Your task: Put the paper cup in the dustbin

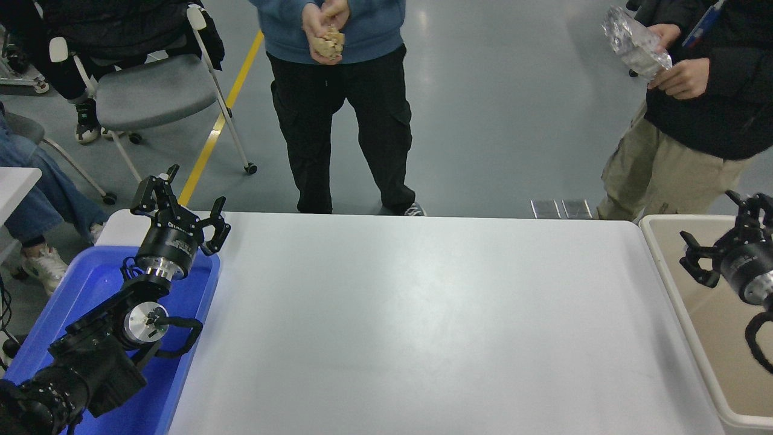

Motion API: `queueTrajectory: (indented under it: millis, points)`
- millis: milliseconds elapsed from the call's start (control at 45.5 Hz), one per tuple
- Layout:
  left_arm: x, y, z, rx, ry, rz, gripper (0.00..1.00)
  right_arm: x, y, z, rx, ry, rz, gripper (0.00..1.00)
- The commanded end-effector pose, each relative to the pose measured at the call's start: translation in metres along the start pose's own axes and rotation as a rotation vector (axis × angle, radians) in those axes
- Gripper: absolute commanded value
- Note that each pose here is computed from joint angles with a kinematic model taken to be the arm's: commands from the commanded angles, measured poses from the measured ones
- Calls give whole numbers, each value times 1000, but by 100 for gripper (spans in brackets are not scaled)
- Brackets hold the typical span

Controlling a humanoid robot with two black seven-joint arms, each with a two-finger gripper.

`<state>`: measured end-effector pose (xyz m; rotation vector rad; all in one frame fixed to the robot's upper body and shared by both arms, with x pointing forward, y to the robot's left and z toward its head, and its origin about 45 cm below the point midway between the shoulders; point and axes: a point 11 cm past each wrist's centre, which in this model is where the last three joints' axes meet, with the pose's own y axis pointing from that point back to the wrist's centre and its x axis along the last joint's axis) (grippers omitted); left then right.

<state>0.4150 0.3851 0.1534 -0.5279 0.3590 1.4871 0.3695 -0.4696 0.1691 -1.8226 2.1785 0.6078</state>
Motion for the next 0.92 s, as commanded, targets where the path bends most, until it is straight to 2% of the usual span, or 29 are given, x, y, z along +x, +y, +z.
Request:
queueTrajectory:
  millis: [0, 88, 374, 901]
  points:
    - [0, 0, 0, -1, 0, 0, 100, -32, 11, 36, 82, -115, -50, 99]
    - [0, 0, 0, 0, 0, 0, 100, -39, 13, 39, 136, -82, -71, 99]
    - [0, 0, 0, 0, 0, 0, 100, -69, 5, 52, 144, -132, -112, 99]
    - [0, 0, 0, -1, 0, 0, 100, -70, 2, 48, 157, -126, -104, 99]
